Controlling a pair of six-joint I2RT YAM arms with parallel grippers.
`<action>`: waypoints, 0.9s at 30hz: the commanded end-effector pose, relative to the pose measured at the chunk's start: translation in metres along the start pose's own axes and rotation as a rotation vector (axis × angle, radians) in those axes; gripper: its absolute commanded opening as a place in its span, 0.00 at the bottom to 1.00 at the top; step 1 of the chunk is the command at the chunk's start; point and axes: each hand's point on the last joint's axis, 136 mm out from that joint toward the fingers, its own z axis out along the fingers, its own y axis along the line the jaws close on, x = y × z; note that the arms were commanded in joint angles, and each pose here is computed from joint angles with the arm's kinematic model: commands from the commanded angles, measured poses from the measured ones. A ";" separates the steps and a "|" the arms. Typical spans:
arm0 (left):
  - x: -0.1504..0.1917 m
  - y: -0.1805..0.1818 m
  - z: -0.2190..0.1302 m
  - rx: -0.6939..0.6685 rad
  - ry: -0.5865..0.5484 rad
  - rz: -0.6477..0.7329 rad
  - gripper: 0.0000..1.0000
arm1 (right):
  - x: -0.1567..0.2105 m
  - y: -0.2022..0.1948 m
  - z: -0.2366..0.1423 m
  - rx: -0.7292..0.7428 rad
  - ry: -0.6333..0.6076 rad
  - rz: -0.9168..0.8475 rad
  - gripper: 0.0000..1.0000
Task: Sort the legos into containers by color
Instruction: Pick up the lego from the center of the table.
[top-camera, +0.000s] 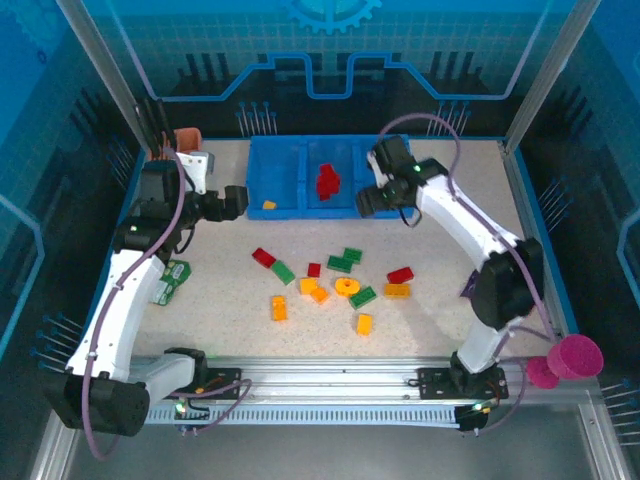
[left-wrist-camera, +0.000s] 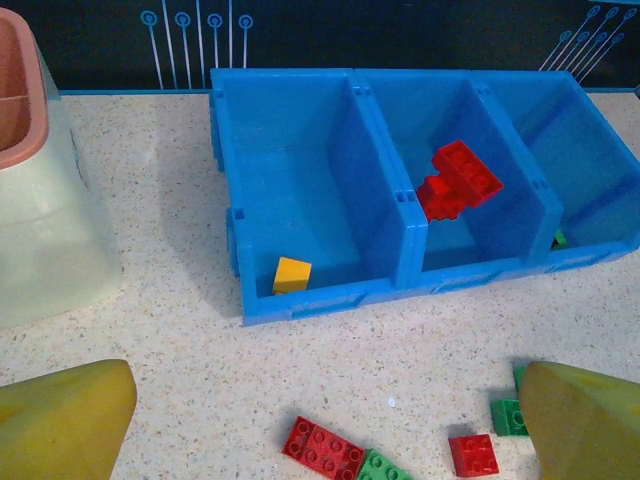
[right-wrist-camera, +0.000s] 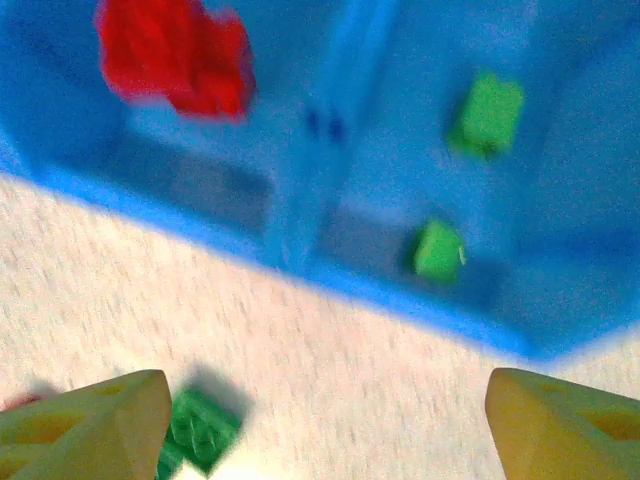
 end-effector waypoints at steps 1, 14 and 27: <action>-0.001 -0.004 -0.001 0.020 -0.014 0.007 0.99 | 0.049 -0.008 0.005 0.008 0.067 0.083 0.96; -0.002 -0.010 0.000 0.054 -0.010 -0.009 1.00 | 0.138 -0.011 0.050 -0.005 0.216 0.164 1.00; -0.002 -0.009 -0.001 0.045 -0.012 -0.002 1.00 | 0.159 -0.018 0.079 0.065 0.336 0.208 0.95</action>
